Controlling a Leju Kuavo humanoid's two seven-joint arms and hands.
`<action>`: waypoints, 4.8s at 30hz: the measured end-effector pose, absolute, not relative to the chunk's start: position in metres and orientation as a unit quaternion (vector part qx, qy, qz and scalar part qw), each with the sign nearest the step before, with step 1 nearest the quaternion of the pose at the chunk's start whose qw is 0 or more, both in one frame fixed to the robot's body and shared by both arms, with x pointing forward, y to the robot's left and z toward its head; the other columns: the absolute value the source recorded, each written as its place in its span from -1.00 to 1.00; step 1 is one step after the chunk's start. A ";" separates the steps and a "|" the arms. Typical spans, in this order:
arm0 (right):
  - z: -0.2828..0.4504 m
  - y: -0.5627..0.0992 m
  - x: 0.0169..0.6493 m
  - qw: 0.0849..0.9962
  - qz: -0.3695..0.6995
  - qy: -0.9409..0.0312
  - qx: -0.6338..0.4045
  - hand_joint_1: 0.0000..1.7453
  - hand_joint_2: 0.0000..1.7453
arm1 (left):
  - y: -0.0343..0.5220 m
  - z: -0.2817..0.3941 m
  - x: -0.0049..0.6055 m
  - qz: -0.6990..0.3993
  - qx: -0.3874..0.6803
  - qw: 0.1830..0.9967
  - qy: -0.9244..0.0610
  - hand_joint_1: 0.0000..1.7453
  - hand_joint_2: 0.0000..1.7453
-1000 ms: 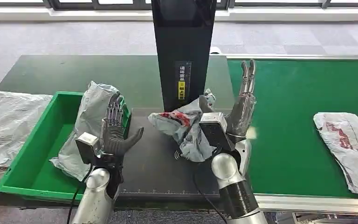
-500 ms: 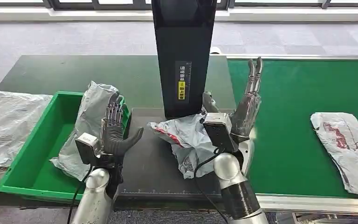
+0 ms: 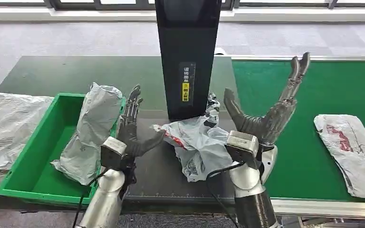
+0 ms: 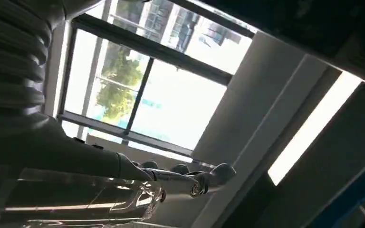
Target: Moved the parcel from conveyor to table for the left to box.
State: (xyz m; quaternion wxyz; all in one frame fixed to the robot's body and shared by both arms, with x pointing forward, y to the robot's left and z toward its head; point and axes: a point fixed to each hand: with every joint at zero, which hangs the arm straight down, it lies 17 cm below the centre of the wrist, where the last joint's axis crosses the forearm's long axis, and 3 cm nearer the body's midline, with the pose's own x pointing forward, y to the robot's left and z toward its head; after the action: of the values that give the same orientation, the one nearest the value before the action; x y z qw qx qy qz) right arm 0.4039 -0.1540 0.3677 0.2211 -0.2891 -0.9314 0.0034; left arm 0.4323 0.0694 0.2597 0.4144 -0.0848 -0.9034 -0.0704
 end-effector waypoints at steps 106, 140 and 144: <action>0.381 -0.239 0.360 0.204 -0.083 -0.913 -0.343 -1.00 1.00 | 0.281 0.378 0.438 -0.017 0.578 0.306 -0.756 1.00 1.00; 0.377 -0.251 0.355 0.205 -0.088 -0.907 -0.357 -1.00 1.00 | 0.359 0.175 0.503 -0.084 0.579 0.542 -0.604 -1.00 1.00; 0.377 -0.251 0.355 0.205 -0.088 -0.907 -0.357 -1.00 1.00 | 0.363 0.172 0.502 -0.072 0.575 0.550 -0.602 -1.00 1.00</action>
State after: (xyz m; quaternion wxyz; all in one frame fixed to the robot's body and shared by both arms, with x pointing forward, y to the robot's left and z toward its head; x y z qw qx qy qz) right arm 0.3545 -0.2511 0.3773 0.2055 -0.3572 -0.9069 -0.0879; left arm 0.5025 0.3628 0.1723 0.5501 0.5746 -0.6018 -0.0715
